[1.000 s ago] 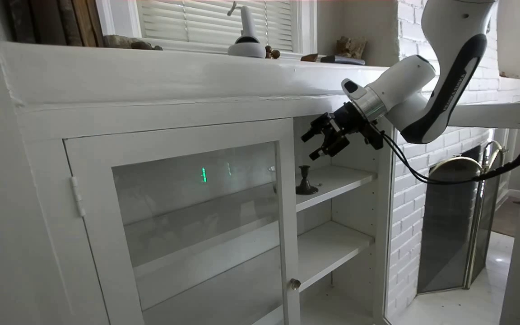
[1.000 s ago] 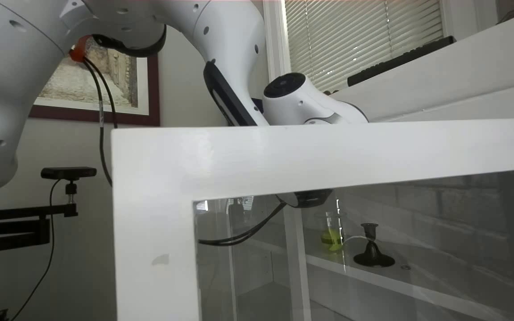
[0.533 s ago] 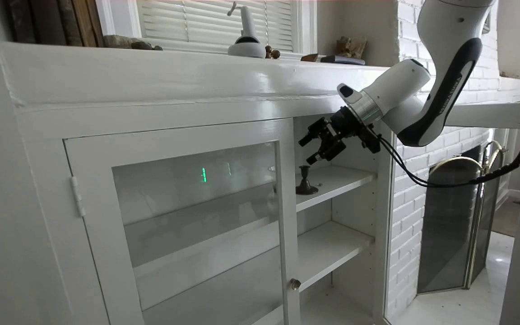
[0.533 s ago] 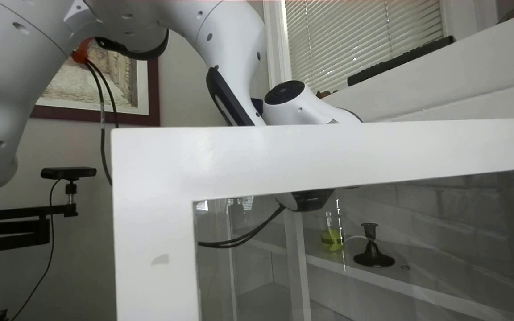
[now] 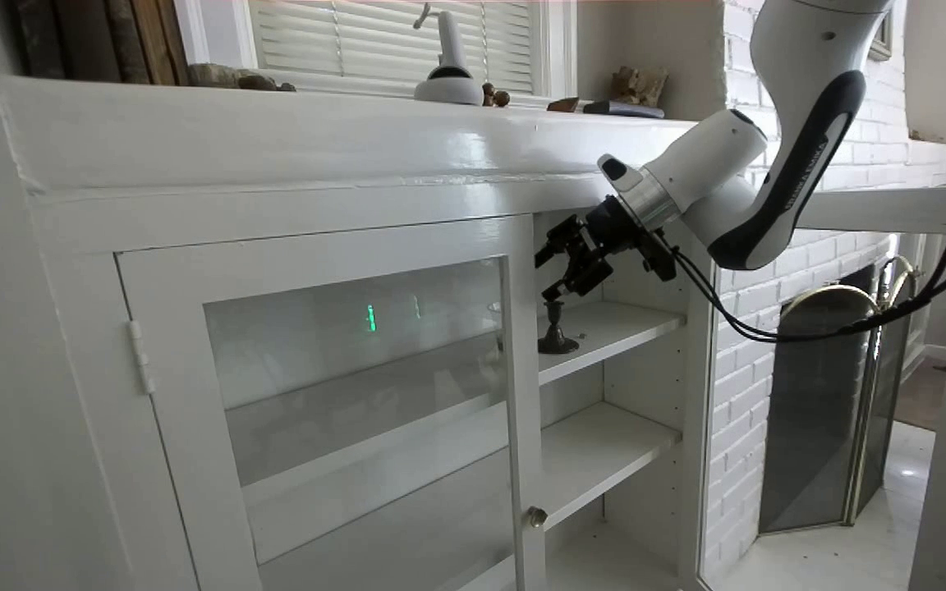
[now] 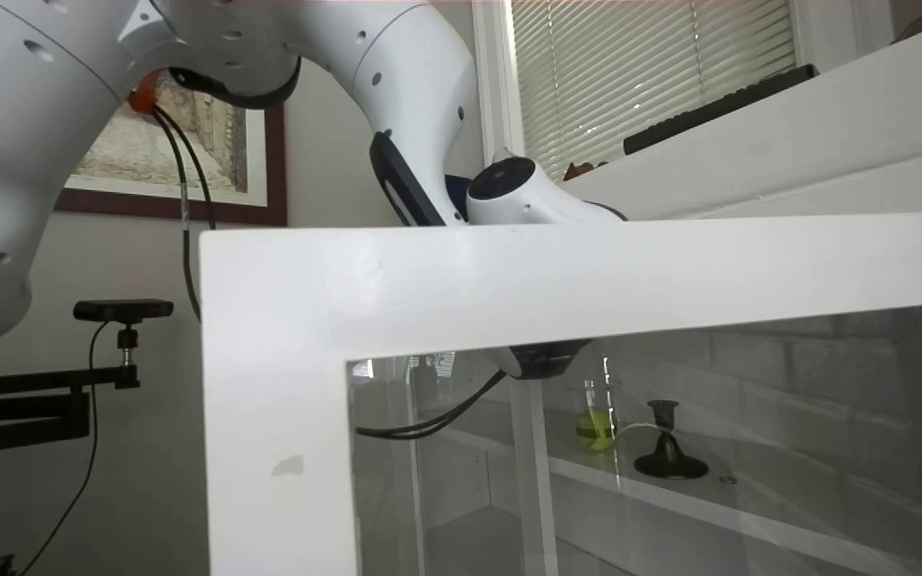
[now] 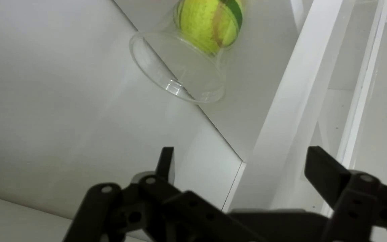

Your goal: Open the closed cabinet door

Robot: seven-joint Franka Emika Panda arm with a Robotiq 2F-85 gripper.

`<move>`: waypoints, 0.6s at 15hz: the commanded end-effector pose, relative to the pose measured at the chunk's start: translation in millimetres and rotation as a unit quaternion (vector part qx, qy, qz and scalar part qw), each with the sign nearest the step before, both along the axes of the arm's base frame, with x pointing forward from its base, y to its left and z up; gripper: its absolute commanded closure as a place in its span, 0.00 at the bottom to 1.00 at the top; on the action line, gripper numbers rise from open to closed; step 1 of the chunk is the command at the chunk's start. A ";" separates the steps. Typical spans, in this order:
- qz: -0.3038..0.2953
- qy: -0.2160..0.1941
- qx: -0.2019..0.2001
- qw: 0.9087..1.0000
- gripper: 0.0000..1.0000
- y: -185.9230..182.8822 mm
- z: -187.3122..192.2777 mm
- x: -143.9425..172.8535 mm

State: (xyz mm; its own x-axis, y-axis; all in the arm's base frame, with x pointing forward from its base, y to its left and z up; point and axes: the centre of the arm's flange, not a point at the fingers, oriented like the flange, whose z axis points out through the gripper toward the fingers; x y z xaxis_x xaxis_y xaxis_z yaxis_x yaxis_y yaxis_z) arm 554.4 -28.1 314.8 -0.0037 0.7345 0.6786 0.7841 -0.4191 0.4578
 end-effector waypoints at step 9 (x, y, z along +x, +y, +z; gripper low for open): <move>0.123 -0.052 0.013 0.991 0.00 45.9 -39.4 9.6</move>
